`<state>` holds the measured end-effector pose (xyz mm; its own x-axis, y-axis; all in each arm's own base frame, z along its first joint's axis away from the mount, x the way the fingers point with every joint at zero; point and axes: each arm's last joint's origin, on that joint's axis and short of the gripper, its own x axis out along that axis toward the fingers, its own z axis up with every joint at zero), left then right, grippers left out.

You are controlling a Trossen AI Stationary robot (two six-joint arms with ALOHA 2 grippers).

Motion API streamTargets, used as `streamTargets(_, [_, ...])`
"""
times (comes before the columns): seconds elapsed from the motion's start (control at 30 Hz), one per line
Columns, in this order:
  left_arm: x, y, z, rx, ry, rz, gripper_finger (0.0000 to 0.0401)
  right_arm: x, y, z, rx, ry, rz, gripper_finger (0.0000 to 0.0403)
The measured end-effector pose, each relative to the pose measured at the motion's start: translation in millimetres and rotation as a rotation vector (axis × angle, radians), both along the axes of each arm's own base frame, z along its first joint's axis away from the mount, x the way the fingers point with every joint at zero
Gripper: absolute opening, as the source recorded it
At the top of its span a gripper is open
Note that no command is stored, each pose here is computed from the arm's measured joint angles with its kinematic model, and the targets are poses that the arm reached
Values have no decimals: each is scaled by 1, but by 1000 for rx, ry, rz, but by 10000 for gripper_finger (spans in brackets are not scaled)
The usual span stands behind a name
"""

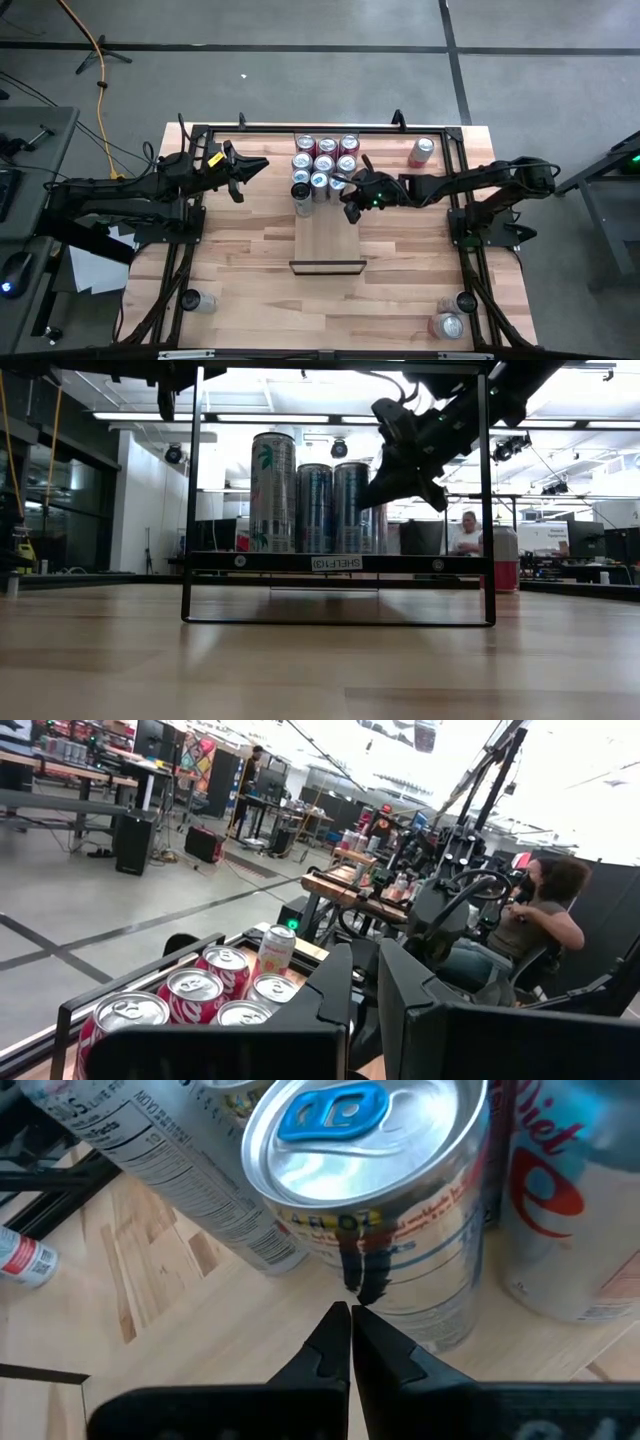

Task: Place canned beverage on shelf
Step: Put the blue soda can on the shelf aligned with the other blue soda cans

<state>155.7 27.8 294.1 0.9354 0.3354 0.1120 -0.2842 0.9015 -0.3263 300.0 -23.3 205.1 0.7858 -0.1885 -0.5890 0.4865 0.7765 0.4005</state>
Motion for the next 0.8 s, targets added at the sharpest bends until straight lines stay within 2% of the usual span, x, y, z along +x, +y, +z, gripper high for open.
streamTargets(0.27, [0,0,0,1,0,2,0,0,-3,1,-1,-7,-9,0])
streamTargets(0.5, [0,1,0,5,3,26,0,2,0,6,9,-54,112,0])
streamTargets(0.67, [0,1,0,5,2,27,0,-9,2,6,17,39,141,0])
streamTargets(0.8, [0,1,0,5,1,29,0,-14,0,4,-14,96,82,0])
